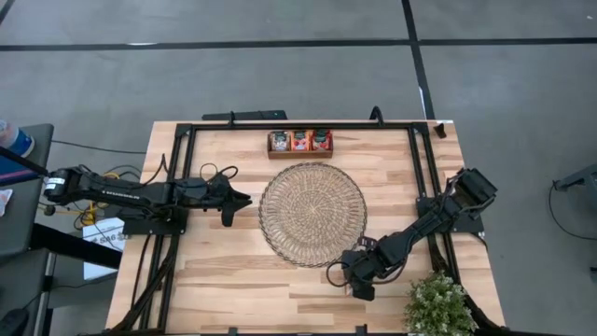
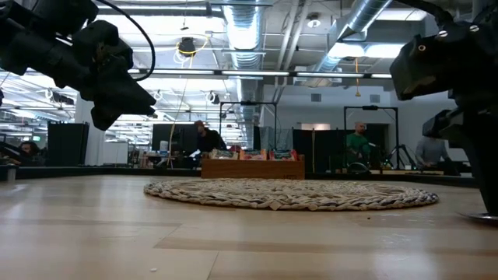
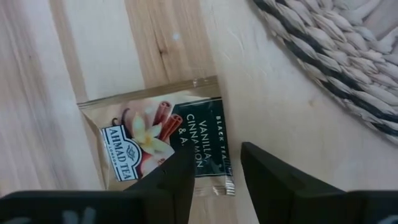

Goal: Pick & Place Tea
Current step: Put the brown tea bag into the left section of the wooden organizer

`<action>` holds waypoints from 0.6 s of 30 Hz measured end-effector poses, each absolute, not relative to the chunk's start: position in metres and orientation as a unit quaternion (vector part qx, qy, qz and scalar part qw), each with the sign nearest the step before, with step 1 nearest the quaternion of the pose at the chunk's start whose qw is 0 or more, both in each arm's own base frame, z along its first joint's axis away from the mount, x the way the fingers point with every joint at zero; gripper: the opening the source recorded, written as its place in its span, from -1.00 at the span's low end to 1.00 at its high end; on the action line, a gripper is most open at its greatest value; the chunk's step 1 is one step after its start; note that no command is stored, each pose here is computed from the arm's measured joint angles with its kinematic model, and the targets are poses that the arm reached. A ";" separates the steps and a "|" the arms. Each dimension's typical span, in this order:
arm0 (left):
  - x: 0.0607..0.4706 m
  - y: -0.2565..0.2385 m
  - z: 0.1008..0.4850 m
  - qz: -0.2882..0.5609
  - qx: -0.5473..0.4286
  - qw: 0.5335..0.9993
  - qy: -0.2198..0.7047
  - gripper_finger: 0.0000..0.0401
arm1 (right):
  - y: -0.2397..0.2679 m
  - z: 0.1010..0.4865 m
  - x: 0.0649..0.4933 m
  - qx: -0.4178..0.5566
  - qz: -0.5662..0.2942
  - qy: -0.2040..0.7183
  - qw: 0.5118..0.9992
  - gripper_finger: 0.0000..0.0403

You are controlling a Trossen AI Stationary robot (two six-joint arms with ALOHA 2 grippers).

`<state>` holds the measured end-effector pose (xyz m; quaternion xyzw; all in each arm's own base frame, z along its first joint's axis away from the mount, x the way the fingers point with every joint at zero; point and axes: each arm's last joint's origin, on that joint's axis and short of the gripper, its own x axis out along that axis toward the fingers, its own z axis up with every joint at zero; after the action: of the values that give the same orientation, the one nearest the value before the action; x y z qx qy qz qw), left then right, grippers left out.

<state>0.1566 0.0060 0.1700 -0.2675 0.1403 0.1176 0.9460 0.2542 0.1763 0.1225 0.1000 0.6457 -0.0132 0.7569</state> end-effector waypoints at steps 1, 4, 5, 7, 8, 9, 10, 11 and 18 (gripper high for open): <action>0.157 0.006 0.170 0.118 -0.268 0.946 0.140 -0.53 | 0.176 0.123 0.254 0.100 -0.014 0.645 0.757 -0.40; 0.157 0.006 0.170 0.118 -0.268 0.946 0.140 -0.53 | 0.176 0.123 0.253 0.100 -0.014 0.647 0.756 -0.48; 0.157 0.006 0.170 0.118 -0.268 0.946 0.140 -0.53 | 0.176 0.123 0.253 0.099 -0.013 0.648 0.755 -0.51; 0.157 0.006 0.170 0.118 -0.268 0.946 0.140 -0.53 | 0.177 0.123 0.252 0.099 -0.015 0.648 0.755 -0.58; 0.157 0.006 0.170 0.118 -0.268 0.946 0.140 -0.53 | 0.177 0.123 0.252 0.099 -0.017 0.648 0.755 -0.62; 0.157 0.006 0.170 0.118 -0.268 0.946 0.140 -0.53 | 0.177 0.122 0.251 0.099 -0.017 0.648 0.755 -0.66; 0.157 0.006 0.170 0.118 -0.267 0.946 0.140 -0.53 | 0.177 0.122 0.251 0.099 -0.018 0.649 0.754 -0.70; 0.157 0.006 0.170 0.118 -0.267 0.946 0.141 -0.53 | 0.177 0.122 0.251 0.101 -0.020 0.649 0.754 -0.73; 0.157 0.006 0.170 0.118 -0.268 0.946 0.140 -0.53 | 0.177 0.122 0.251 0.102 -0.021 0.650 0.753 -0.96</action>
<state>0.1566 0.0060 0.1699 -0.2675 0.1405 0.1177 0.9460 0.2510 0.1766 0.1221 0.1019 0.6497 -0.0205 0.7531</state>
